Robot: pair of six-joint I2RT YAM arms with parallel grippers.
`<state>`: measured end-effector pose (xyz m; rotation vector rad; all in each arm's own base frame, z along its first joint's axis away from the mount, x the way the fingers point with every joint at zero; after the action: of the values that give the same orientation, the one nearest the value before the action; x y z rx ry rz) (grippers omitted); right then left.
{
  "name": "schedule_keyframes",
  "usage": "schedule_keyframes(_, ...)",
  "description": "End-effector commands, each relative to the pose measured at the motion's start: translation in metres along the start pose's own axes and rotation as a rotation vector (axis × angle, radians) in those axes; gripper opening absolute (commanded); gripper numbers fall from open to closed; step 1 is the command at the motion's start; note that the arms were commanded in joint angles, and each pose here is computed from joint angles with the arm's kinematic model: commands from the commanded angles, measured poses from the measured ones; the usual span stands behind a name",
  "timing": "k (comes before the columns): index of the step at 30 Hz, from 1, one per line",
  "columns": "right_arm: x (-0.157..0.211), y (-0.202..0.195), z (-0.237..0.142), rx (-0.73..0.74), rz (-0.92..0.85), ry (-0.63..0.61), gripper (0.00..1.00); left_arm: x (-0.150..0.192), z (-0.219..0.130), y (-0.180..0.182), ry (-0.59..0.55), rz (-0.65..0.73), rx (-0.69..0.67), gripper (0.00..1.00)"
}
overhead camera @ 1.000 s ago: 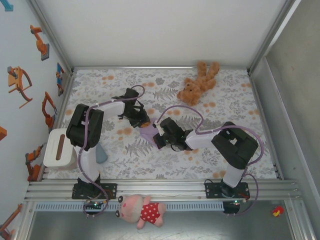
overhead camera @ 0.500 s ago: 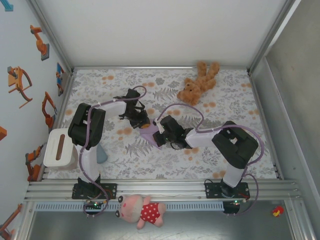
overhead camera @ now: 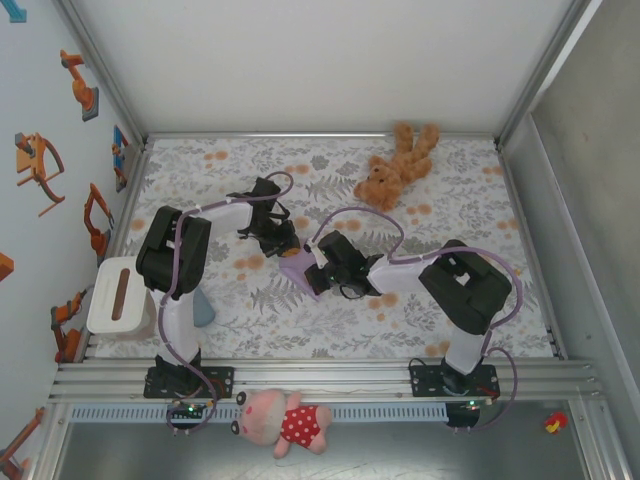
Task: Fold a paper plane with a square sheet of paper (pick it up from the middle)
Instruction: Third fold the triangle at the center of the table.
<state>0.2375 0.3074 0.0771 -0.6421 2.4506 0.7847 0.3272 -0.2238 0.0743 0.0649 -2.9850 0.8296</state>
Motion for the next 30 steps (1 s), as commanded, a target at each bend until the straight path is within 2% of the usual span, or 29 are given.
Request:
schedule_keyframes(1,-0.006,0.0,0.003,-0.007,0.028,0.003,0.0,0.006,0.006,0.003,0.047,0.0,-0.025,0.1)
schedule_keyframes(19,-0.002,-0.004,0.007,0.0,0.049,0.035,0.0,0.005,-0.001,-0.003,0.032,0.003,0.004,0.11)
schedule_keyframes(21,0.0,-0.004,0.007,0.001,0.051,0.042,0.0,0.004,-0.012,-0.009,0.005,0.01,0.022,0.15)
schedule_keyframes(24,0.001,-0.005,0.007,0.004,0.055,0.051,0.0,0.003,-0.034,-0.019,-0.06,0.002,0.069,0.29)
schedule_keyframes(30,0.002,-0.005,0.008,-0.003,0.066,0.05,0.0,0.014,-0.067,-0.014,-0.17,-0.073,0.091,0.33)
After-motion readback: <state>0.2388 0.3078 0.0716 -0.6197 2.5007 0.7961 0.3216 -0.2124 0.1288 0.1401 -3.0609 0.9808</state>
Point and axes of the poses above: each hand's point on the last joint's axis, 136 mm out from that joint toward the fingers, its own z axis out along the fingers, its own y axis along the line the jaws close on, x = y × z, the point moved 7 cm from there along -z, back along the fingers, and after that the axes turned 7 degrees about z, right-handed, at the moved point
